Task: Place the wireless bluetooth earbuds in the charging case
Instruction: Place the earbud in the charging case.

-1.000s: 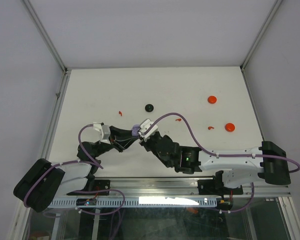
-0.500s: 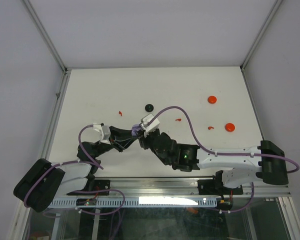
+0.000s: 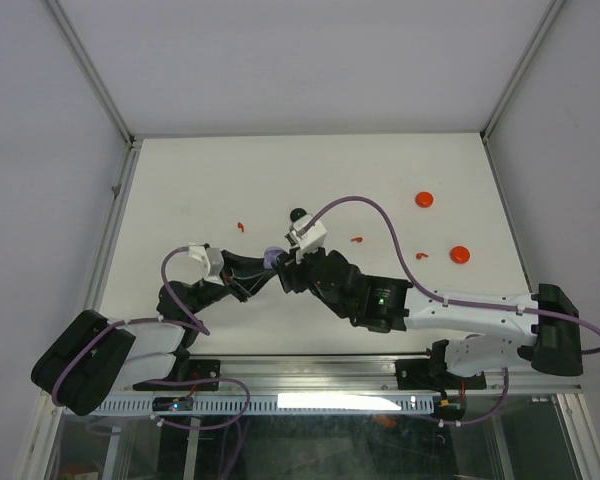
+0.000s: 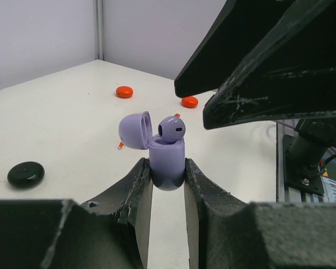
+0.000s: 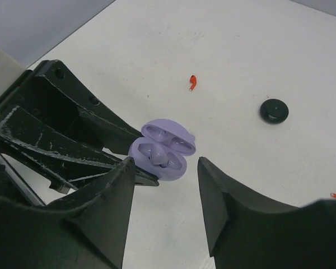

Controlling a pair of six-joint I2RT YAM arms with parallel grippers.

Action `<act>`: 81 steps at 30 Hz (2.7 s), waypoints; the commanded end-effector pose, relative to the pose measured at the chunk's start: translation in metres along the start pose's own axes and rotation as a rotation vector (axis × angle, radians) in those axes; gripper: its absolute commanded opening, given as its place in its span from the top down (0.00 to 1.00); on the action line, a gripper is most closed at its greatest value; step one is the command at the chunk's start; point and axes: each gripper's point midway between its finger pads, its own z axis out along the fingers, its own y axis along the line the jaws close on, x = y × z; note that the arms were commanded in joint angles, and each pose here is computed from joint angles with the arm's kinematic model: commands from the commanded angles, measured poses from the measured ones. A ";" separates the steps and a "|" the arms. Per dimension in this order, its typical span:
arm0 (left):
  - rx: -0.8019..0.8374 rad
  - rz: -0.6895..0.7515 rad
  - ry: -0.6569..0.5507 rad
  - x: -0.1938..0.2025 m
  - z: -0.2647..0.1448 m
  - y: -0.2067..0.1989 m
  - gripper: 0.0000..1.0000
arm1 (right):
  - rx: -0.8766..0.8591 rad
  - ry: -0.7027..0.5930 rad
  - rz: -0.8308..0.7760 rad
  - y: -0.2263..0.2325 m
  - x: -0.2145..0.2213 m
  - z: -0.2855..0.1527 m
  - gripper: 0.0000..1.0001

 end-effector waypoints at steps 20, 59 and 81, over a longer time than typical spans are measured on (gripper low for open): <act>0.089 0.092 -0.074 -0.018 -0.002 -0.017 0.95 | -0.073 -0.002 0.109 -0.004 -0.038 0.000 0.42; 0.021 0.106 -0.106 -0.025 -0.007 -0.009 0.96 | 0.030 0.099 0.008 -0.028 -0.003 0.002 0.38; 0.019 0.113 -0.118 -0.029 -0.008 -0.010 0.96 | 0.096 0.069 0.028 -0.049 -0.005 -0.004 0.37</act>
